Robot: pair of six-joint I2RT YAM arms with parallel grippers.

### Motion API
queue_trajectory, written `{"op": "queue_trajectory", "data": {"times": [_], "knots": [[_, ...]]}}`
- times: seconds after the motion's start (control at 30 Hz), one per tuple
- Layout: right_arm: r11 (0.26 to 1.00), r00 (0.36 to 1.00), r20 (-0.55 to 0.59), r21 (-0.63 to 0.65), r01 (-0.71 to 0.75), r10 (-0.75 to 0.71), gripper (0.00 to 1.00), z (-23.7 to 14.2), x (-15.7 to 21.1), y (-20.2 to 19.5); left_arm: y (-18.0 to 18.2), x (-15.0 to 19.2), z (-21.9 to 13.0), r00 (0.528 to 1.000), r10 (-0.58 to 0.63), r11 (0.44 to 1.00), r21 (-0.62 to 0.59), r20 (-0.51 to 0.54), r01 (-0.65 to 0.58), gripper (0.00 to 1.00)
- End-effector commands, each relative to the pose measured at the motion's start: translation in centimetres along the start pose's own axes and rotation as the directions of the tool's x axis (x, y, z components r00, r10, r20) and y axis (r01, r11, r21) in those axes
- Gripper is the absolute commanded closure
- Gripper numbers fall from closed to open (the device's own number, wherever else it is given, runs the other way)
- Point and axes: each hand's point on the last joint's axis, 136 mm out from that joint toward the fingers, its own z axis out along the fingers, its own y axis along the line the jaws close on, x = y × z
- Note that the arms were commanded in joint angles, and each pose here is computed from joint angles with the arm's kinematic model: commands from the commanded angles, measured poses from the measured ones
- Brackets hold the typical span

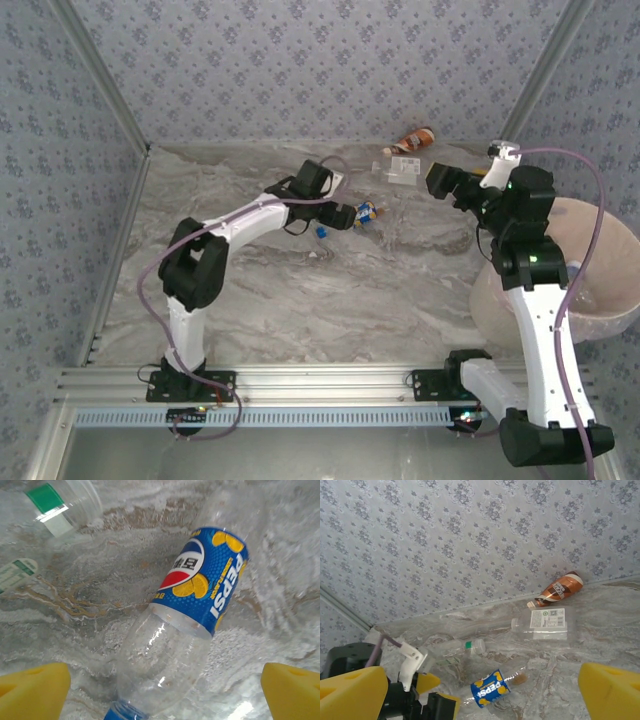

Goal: Put the plastic bottles in the bin

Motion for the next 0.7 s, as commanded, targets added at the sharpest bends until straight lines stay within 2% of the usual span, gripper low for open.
{"op": "queue_trajectory", "data": {"times": [0.0, 0.17, 0.37, 0.47, 0.67], "knots": [[1.000, 0.999, 0.043, 0.008, -0.002, 0.002, 0.00, -0.5, -0.8, 0.1, 0.0, 1.0, 1.4, 0.992, 0.099, 0.994, -0.031, -0.079, -0.101, 0.02], [0.999, 1.000, 0.022, 0.033, 0.019, -0.019, 0.00, 0.0, 0.6, -0.7, -0.5, 1.9, 3.7, 0.979, 0.169, 0.984, -0.045, -0.116, -0.175, 0.06], [1.000, 1.000, 0.014, 0.011, 0.009, -0.009, 0.00, 0.6, 1.1, -0.5, 0.0, 2.7, 5.9, 0.971, 0.187, 0.977, -0.073, -0.146, -0.199, 0.20], [1.000, 1.000, -0.019, 0.009, -0.016, 0.017, 0.00, 1.4, 1.7, -0.5, 0.1, 2.7, 6.0, 0.973, 0.182, 0.976, -0.095, -0.141, -0.196, 0.28], [0.999, 0.997, -0.070, -0.016, -0.033, 0.032, 0.00, 3.1, 2.9, 0.4, 0.7, 3.3, 5.4, 0.980, 0.149, 0.978, -0.126, -0.134, -0.166, 0.36]]}}
